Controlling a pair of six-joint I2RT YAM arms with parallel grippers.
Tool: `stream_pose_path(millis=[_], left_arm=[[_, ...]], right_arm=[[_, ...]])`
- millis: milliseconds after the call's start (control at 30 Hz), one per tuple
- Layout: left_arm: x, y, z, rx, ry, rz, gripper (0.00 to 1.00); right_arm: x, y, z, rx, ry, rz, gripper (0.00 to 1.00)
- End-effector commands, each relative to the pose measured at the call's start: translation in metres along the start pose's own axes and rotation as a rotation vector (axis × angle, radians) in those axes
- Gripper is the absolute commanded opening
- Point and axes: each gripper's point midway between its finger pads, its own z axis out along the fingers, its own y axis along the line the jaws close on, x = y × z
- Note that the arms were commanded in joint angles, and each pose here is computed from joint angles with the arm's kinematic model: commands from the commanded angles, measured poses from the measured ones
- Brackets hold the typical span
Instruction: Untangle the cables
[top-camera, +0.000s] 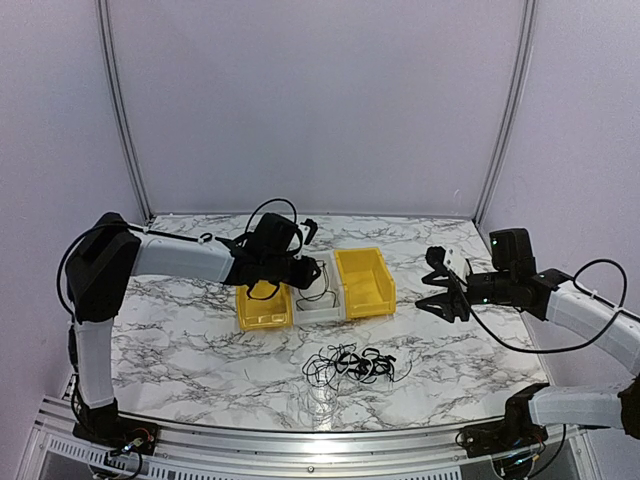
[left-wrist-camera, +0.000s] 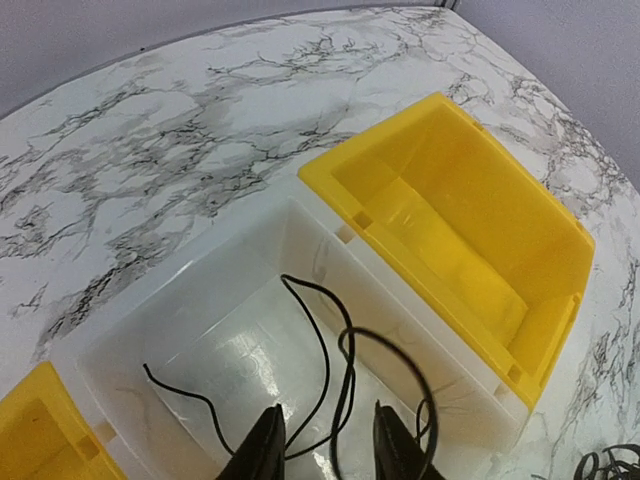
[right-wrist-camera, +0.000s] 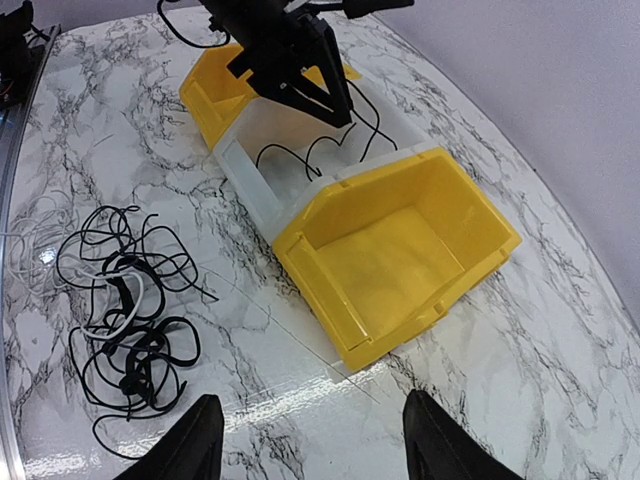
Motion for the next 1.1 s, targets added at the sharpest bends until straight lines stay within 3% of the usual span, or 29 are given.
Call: stream_pose_path(millis=[0,167,433,633,733,833,1067], left_arm=[[-0.031,0.000,-0.040,-0.034,-0.056,0.011,0.37],[-0.028,0.004,-0.058,-0.056,-0.021,0.033,0.48],[-0.028,-0.006,-0.068,-0.011,-0.014,0.074,0.51],[-0.036,-0.053,-0.071,0.116,-0.049,0.147,0.56],[-0.037,-0.065,-0.062,0.096,-0.049,0.193,0.55],[-0.035,-0.053,-0.048,0.021,-0.035,0.204,0.49],[-0.025,-0.036,-0.027,-0.070,0.022,0.257,0.46]], right_arm=[[-0.001,-0.005,-0.003,0.021,0.004,-0.013,0.61],[-0.001,-0.005,-0.002,0.020,0.004,-0.015,0.61],[0.003,-0.005,0.001,0.005,0.021,-0.006,0.61],[0.005,-0.005,0.003,0.005,0.027,-0.004,0.61],[0.006,-0.005,0.004,0.002,0.031,-0.001,0.61],[0.007,-0.005,0.004,0.001,0.035,0.000,0.61],[0.008,-0.005,0.004,0.003,0.036,-0.001,0.61]])
